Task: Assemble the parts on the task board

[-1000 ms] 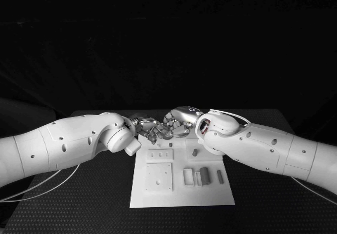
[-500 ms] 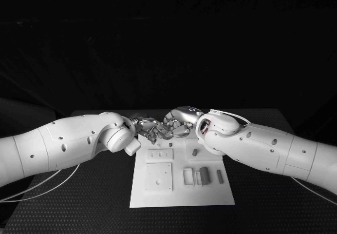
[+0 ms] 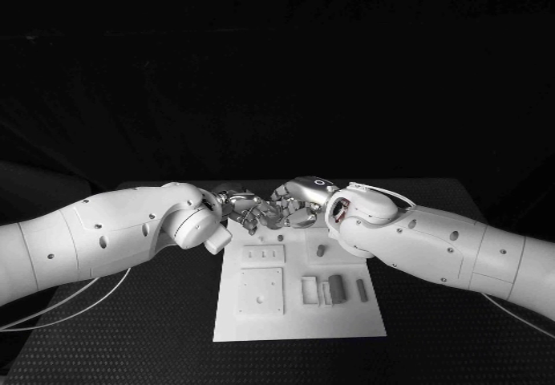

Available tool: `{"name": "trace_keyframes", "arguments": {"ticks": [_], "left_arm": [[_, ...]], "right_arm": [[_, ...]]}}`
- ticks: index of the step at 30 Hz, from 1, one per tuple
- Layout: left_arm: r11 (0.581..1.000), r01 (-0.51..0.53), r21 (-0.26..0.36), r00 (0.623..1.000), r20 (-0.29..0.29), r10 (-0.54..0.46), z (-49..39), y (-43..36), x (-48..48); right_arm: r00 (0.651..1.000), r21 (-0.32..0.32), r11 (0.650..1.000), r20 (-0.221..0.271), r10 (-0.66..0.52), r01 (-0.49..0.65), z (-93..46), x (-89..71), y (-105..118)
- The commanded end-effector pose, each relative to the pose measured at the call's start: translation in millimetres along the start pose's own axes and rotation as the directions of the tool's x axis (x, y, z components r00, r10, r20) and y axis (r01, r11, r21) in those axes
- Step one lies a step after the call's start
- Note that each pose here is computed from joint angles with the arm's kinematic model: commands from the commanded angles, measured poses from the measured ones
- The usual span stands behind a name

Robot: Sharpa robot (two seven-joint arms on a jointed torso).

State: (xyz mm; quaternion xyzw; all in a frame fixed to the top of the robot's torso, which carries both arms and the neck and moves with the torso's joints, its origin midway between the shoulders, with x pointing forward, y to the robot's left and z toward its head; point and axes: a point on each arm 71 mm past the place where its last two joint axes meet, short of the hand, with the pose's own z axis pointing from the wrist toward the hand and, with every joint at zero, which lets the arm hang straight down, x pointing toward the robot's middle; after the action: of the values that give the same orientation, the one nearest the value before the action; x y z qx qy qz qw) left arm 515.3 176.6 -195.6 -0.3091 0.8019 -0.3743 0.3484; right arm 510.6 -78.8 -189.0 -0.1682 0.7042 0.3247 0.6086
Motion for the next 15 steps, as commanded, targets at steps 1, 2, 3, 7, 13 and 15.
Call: {"name": "trace_keyframes", "arguments": {"ticks": [1, 2, 3, 7, 13, 15], "left_arm": [[1.0, -0.019, 0.022, 1.0, -0.019, 0.019, -0.7, -1.8, 0.3], [1.0, -0.019, 0.022, 1.0, -0.02, 0.02, -0.8, -1.4, -0.3], [1.0, -0.02, 0.02, 1.0, -0.022, 0.02, -0.8, -1.0, -0.7], [0.999, -0.03, 0.017, 0.999, -0.029, 0.03, -1.3, 0.3, -1.7], [0.997, -0.07, -0.035, 0.997, -0.045, 0.068, -2.9, 8.3, -8.2], [0.994, -0.09, -0.068, 0.995, -0.057, 0.086, -3.5, 12.3, -10.4]], "right_arm": [[1.0, -0.005, 1.0, 0.013, 0.003, -0.003, -2.1, -0.1, -1.4], [1.0, -0.003, 1.0, 0.013, 0.003, -0.003, -2.6, -0.1, -2.4], [1.0, 0.0, 1.0, 0.014, 0.003, -0.003, -3.3, -0.1, -3.7], [1.0, 0.016, 1.0, 0.025, 0.0, -0.001, -7.0, -0.7, -11.1], [0.999, 0.059, 0.998, 0.052, -0.006, 0.003, -17.7, -5.6, -32.5], [0.998, 0.072, 0.997, 0.068, 0.001, -0.006, -22.3, -9.1, -40.1]]}}
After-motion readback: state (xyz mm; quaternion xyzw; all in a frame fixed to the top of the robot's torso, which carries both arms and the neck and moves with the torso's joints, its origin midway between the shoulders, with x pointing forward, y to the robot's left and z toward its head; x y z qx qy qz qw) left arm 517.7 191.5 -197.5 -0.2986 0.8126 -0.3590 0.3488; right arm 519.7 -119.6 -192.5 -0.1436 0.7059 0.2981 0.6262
